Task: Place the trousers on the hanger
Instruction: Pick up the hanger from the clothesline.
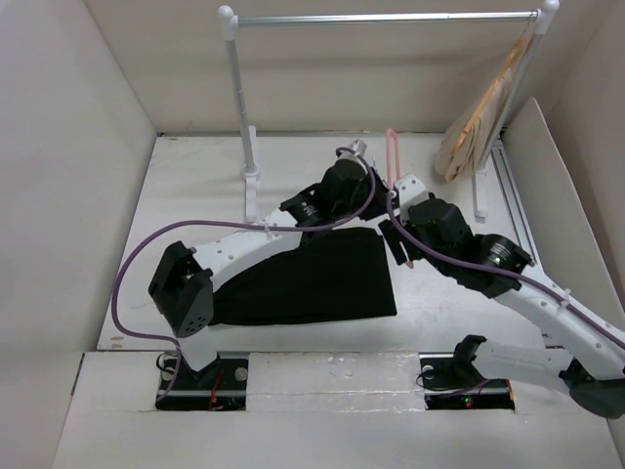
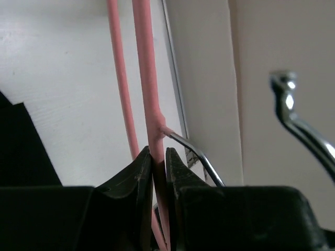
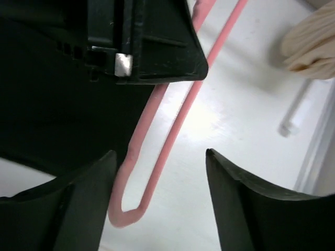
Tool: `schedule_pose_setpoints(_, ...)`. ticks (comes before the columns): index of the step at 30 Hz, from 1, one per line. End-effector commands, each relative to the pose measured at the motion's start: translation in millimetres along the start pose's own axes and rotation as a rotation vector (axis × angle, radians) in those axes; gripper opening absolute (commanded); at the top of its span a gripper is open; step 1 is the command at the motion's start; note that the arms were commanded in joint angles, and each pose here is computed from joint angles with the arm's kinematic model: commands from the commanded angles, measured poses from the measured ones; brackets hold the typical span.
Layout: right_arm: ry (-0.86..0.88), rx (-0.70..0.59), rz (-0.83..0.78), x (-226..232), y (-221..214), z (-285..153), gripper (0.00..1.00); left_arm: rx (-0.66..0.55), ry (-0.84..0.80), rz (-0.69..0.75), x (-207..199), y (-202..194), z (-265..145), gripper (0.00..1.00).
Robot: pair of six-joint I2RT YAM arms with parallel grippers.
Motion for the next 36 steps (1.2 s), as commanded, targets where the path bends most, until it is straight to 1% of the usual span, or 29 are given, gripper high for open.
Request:
schedule_pose_setpoints(1, 0.143, -0.075, 0.072, -15.1, 0.6, -27.4, 0.77, -0.057, -0.119, -0.014, -2.4, -2.2, -20.5, 0.00)
schedule_pose_setpoints(2, 0.152, -0.060, 0.077, -17.9, -6.3, -27.1, 0.79, -0.073, -0.145, -0.021, -2.0, -3.3, -21.4, 0.00)
schedule_pose_setpoints(3, 0.162, -0.052, 0.089, -20.5, -10.5, -27.7, 0.80, -0.052, -0.141, -0.040, 7.1, -13.3, -21.6, 0.00)
schedule_pose_setpoints(4, 0.188, -0.035, 0.099, -21.0, -16.0, -26.5, 0.80, -0.058, -0.158, -0.048, 7.4, -14.6, -24.7, 0.00)
schedule_pose_setpoints(5, 0.168, -0.038, 0.132, -28.4, -21.8, -26.5, 0.81, -0.070, -0.183, -0.051, 6.4, -14.6, -26.8, 0.00)
schedule_pose_setpoints(6, 0.173, -0.005, 0.137, -28.6, -34.0, -17.9, 0.80, -0.064, -0.172, -0.066, 13.2, -20.8, -27.4, 0.00)
schedule_pose_setpoints(7, 0.196, 0.016, 0.181, -27.7, -39.9, -14.8, 0.79, -0.073, -0.190, -0.068, 12.4, -20.8, -31.7, 0.00)
schedule_pose_setpoints(8, 0.209, 0.029, 0.227, -29.8, -48.3, -7.2, 0.75, -0.075, -0.208, -0.059, 10.6, -25.7, -33.8, 0.00)
schedule_pose_setpoints(9, 0.190, -0.003, 0.256, -34.1, -44.3, -6.7, 0.72, -0.079, -0.211, -0.059, 10.8, -25.9, -36.1, 0.00)
schedule_pose_setpoints(10, 0.268, 0.028, 0.277, -29.2, -54.0, 0.1, 0.71, -0.078, -0.229, -0.049, 6.4, -29.1, -41.1, 0.00)
schedule_pose_setpoints(11, 0.293, -0.014, 0.328, -31.7, -50.6, 7.6, 0.71, -0.082, -0.251, -0.043, 2.3, -31.9, -44.4, 0.00)
schedule_pose_setpoints(12, 0.349, -0.024, 0.348, -28.8, -52.0, 13.1, 0.71, -0.079, -0.244, -0.049, 8.1, -37.0, -45.7, 0.00)
schedule_pose_setpoints(13, 0.442, 0.015, 0.364, -21.5, -64.7, 21.0, 0.74, -0.095, -0.265, -0.060, 5.5, -34.9, -52.1, 0.00)
schedule_pose_setpoints(14, 0.471, -0.008, 0.414, -18.8, -62.3, 24.6, 0.79, -0.110, -0.292, -0.067, 4.0, -34.2, -56.1, 0.00)
schedule_pose_setpoints(15, 0.480, -0.010, 0.441, -18.0, -65.1, 28.0, 0.81, -0.110, -0.284, -0.074, 8.9, -38.1, -58.0, 0.00)
schedule_pose_setpoints(16, 0.484, -0.025, 0.478, -15.6, -69.9, 34.3, 0.82, -0.120, -0.310, -0.080, 4.3, -38.5, -66.3, 0.00)
schedule_pose_setpoints(20, 0.547, -0.093, 0.496, -12.3, -67.0, 39.6, 0.81, -0.124, -0.319, -0.073, 3.6, -42.2, -75.5, 0.00)
schedule_pose_setpoints(21, 0.578, -0.091, 0.512, -11.4, -66.5, 39.8, 0.80, -0.134, -0.321, -0.075, 3.2, -41.1, -79.3, 0.00)
schedule_pose_setpoints(24, 0.650, -0.138, 0.491, -12.2, -59.7, 34.7, 0.63, -0.147, -0.287, -0.078, 7.7, -41.8, -83.5, 0.00)
schedule_pose_setpoints(25, 0.613, -0.098, 0.498, -15.5, -64.6, 31.7, 0.54, -0.142, -0.264, -0.073, 10.5, -43.2, -83.7, 0.00)
schedule_pose_setpoints(26, 0.579, -0.117, 0.496, -19.1, -56.7, 23.3, 0.53, -0.151, -0.239, -0.066, 12.8, -42.8, -83.7, 0.00)
schedule_pose_setpoints(27, 0.475, -0.119, 0.486, -27.1, -56.2, 20.0, 0.52, -0.158, -0.233, -0.061, 12.2, -41.1, -87.0, 0.00)
schedule_pose_setpoints(28, 0.386, -0.045, 0.498, -33.8, -65.7, 11.2, 0.53, -0.157, -0.218, -0.054, 13.9, -41.7, -87.2, 0.00)
schedule_pose_setpoints(30, 0.319, -0.083, 0.473, -43.1, -56.0, -1.0, 0.58, -0.169, -0.211, -0.047, 13.8, -40.0, -89.7, 0.00)
schedule_pose_setpoints(31, 0.337, -0.130, 0.471, -45.3, -50.3, -2.2, 0.66, -0.168, -0.212, -0.047, 13.7, -40.1, -89.7, 0.00)
schedule_pose_setpoints(32, 0.386, -0.159, 0.467, -43.8, -46.2, -2.4, 0.69, -0.168, -0.217, -0.046, 13.4, -40.1, -89.5, 0.00)
schedule_pose_setpoints(33, 0.500, -0.162, 0.458, -37.2, -45.0, -1.6, 0.71, -0.163, -0.219, -0.050, 13.2, -40.5, -88.5, 0.00)
schedule_pose_setpoints(34, 0.545, -0.174, 0.482, -34.0, -40.5, -1.7, 0.73, -0.160, -0.221, -0.054, 13.0, -40.8, -88.3, 0.00)
schedule_pose_setpoints(36, 0.577, -0.156, 0.525, -31.7, -40.0, 1.2, 0.75, -0.157, -0.230, -0.067, 12.9, -41.7, -88.0, 0.00)
Point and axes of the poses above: each gripper's point midway between its finger pads, its own z axis out along the fingers, its own x axis along the line the jaws close on, y = z × x, the point moved 10 cm from there along -z, back along the fingers, and after that the axes turned 12 degrees about z, right-handed, at the moved point
